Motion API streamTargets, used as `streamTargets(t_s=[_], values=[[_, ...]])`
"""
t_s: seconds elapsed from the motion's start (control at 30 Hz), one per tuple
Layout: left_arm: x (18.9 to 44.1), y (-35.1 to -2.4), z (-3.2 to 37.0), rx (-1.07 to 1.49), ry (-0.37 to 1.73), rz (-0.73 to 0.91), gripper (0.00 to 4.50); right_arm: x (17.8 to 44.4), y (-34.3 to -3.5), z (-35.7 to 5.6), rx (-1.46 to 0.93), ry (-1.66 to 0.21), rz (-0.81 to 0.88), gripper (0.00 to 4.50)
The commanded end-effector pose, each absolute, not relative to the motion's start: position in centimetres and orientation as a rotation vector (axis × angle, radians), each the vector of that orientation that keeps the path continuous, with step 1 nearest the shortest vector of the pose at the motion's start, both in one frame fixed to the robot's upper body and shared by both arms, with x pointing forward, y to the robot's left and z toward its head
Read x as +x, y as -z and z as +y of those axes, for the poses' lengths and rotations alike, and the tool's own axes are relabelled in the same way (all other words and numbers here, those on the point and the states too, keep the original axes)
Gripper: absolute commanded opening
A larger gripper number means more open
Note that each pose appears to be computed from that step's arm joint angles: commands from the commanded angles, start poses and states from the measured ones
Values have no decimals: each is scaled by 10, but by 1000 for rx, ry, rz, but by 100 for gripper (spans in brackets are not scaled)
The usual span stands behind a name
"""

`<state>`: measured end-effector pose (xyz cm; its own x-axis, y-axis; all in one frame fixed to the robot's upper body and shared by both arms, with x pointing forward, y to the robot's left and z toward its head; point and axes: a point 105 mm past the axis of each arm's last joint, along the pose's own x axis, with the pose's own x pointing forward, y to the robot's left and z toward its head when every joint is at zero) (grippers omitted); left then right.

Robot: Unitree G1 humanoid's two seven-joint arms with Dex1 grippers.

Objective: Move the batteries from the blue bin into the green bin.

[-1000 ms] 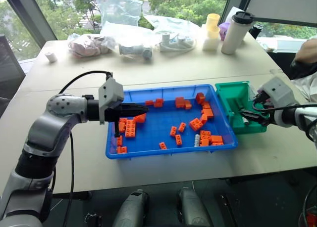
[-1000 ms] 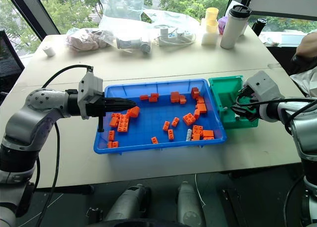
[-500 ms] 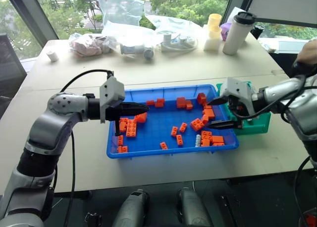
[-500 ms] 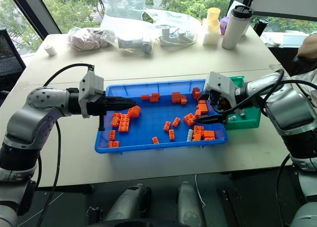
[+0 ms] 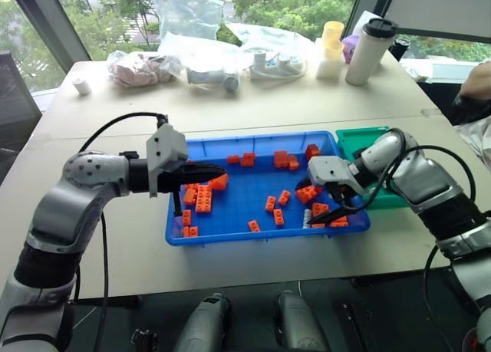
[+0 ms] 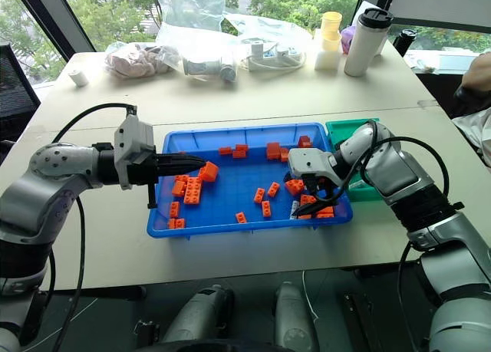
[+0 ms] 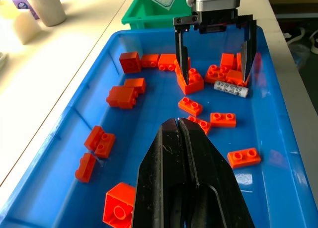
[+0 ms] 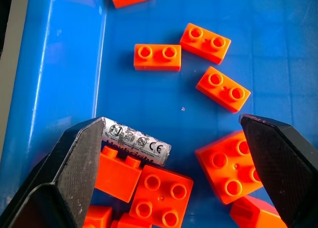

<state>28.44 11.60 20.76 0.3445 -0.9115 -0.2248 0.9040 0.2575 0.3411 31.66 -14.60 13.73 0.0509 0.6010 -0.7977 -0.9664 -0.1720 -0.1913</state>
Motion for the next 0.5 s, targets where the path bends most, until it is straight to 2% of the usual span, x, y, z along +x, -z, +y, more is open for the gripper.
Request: streamTargets(t_s=[0.03, 0.23, 0.5], values=[[280, -219, 116, 466, 1220, -67, 0, 320, -141, -146, -1038, -1523, 495, 446], [281, -219, 114, 463, 1220, -69, 0, 324, -133, -147, -1165, -1550, 470, 446], [281, -219, 114, 462, 1218, -70, 0, 325, -131, -133, -1179, -1595, 399, 446]])
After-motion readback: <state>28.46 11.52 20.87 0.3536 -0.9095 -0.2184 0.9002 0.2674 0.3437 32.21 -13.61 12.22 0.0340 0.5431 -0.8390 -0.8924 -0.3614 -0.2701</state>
